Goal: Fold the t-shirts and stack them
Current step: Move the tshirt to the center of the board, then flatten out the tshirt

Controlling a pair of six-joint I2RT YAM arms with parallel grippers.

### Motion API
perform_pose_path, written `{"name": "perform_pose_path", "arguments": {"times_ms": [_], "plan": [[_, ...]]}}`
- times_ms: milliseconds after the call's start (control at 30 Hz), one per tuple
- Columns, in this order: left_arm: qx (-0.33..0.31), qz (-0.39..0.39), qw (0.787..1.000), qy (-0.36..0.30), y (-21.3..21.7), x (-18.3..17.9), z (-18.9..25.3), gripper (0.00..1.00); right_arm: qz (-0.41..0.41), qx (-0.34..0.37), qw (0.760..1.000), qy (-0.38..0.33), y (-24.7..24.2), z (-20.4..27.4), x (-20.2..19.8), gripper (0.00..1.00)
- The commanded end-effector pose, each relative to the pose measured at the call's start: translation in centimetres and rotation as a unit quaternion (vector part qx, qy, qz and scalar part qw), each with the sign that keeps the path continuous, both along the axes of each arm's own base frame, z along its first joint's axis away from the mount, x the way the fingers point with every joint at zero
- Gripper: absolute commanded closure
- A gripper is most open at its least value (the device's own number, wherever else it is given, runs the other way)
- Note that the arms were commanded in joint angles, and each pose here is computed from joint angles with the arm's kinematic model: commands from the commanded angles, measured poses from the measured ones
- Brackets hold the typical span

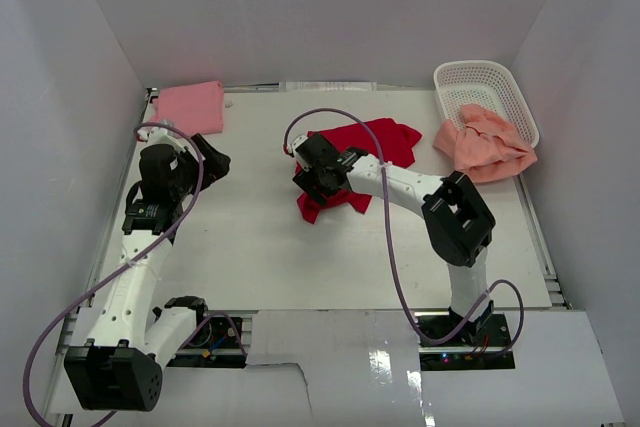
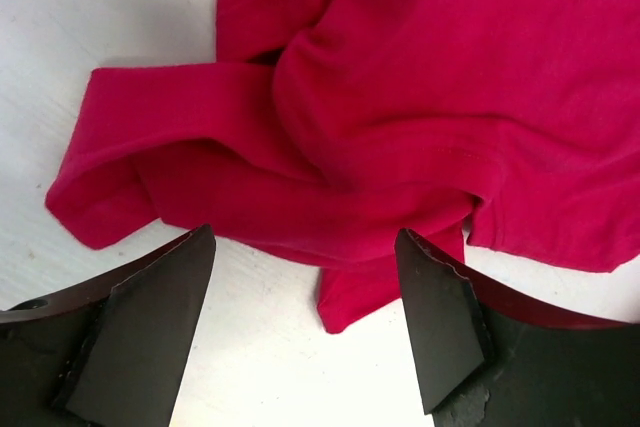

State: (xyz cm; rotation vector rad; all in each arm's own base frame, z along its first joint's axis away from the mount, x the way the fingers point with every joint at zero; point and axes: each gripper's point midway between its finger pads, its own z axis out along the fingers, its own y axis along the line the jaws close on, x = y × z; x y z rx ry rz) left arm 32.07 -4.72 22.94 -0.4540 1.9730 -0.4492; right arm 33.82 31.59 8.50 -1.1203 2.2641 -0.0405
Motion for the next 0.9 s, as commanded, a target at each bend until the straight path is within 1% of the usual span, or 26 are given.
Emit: {"name": "perform_pose_path", "arguments": {"times_ms": [0, 133, 167, 200, 467, 600, 633, 667, 733, 867], "plan": [[-0.001, 0.043, 0.999, 0.0, 1.5, 0.0, 0.9, 0.02, -0.007, -0.003, 0.999, -0.054, 1.1, 1.6, 2.5, 0.21], [-0.007, 0.055, 0.998, 0.014, 2.0, 0.4, 0.2, 0.02, -0.003, -0.004, 0.998, -0.069, 2.0, 1.4, 3.5, 0.22], [-0.008, 0.051, 0.998, 0.017, 1.9, 0.4, 0.1, 0.02, 0.0, 0.0, 0.997, -0.076, 2.4, 1.9, 3.9, 0.24], [-0.008, 0.051, 0.998, 0.019, 1.9, 0.4, 0.0, 0.02, 0.001, -0.004, 0.997, -0.075, 2.6, 1.4, 4.2, 0.25], [-0.007, 0.042, 0.999, 0.008, 1.7, 0.3, 0.4, 0.02, 0.003, -0.019, 0.996, -0.09, 3.4, 1.4, 5.7, 0.29], [-0.008, 0.035, 0.999, 0.009, 1.5, 0.4, 0.3, 0.02, 0.004, -0.028, 0.996, -0.086, 3.3, 0.7, 5.9, 0.3], [-0.008, 0.033, 0.999, 0.011, 1.4, 0.4, 0.2, 0.02, 0.004, -0.031, 0.996, -0.083, 3.3, 0.3, 5.8, 0.34], [-0.009, 0.032, 0.999, 0.009, 1.4, 0.5, 0.3, 0.02, 0.004, -0.034, 0.996, -0.077, 3.3, -0.1, 5.7, 0.34], [-0.008, 0.03, 0.999, 0.009, 1.3, 0.4, 0.3, 0.02, 0.003, -0.027, 0.997, -0.071, 3.3, -0.1, 5.4, 0.35], [-0.008, 0.028, 1.0, 0.006, 1.3, 0.4, 0.4, 0.02, 0.008, 0.008, 0.997, -0.072, 4.0, 2.1, 5.0, 0.33]]}}
